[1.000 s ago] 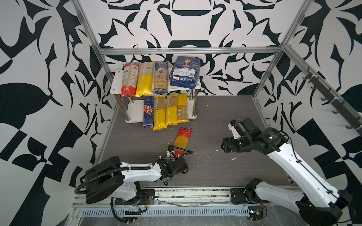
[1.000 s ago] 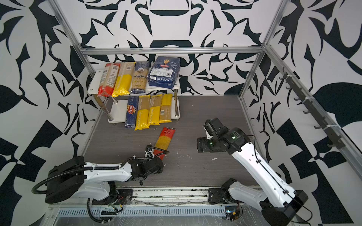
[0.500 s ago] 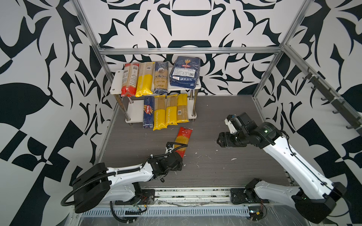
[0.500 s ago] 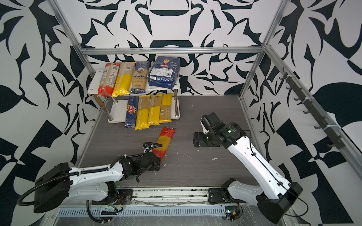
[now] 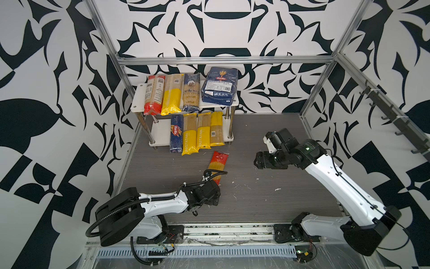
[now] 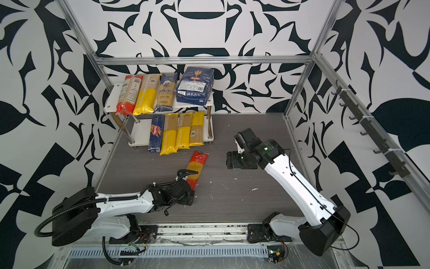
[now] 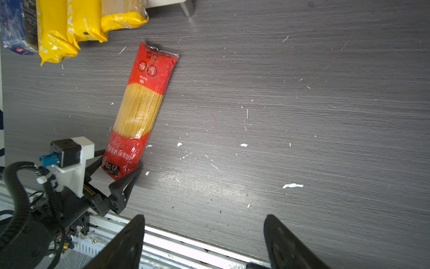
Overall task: Arrange pasta packages on shelves
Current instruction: Pick up the pasta bag from the center of the table.
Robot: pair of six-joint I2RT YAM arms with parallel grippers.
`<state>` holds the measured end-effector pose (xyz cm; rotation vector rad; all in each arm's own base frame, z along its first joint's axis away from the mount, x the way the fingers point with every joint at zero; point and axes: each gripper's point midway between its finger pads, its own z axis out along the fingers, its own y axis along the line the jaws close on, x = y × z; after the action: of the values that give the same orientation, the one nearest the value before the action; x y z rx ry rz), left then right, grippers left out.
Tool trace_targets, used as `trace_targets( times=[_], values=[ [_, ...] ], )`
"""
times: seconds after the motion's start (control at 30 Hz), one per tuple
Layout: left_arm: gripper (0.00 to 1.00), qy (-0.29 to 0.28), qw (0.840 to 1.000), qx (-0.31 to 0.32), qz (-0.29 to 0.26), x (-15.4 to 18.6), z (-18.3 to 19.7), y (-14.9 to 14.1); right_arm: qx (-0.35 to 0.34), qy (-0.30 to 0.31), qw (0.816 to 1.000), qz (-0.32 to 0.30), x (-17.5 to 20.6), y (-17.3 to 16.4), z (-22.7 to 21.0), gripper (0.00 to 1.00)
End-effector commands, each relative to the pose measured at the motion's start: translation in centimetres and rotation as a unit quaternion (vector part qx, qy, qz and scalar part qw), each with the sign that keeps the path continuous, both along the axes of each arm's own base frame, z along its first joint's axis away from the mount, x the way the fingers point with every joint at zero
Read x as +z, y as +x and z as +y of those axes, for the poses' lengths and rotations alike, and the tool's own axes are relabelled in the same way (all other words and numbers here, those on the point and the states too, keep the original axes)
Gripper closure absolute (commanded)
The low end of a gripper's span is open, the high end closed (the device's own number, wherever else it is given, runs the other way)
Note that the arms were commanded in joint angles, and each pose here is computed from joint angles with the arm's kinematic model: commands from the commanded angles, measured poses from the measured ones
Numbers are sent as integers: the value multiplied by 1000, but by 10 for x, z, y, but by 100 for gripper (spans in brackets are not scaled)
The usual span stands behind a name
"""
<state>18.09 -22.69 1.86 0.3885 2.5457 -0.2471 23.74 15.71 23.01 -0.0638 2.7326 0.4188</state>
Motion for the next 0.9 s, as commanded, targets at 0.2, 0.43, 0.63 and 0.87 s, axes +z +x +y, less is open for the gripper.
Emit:
trace_targets(
  times=[0.2,0.43,0.63,0.87],
  values=[
    [1,25,994,14,109,-67,6,-33,2,12,1000,-19,17,4,-4,17],
    [11,35,992,52,113,-84,18,-65,4,8,1000,-20,26,0,-12,17],
    [53,51,990,67,117,-98,19,-86,15,9,1000,-19,29,0,-11,17],
    [84,61,990,95,86,-93,22,-87,26,20,999,-17,31,0,-6,17]
  ],
)
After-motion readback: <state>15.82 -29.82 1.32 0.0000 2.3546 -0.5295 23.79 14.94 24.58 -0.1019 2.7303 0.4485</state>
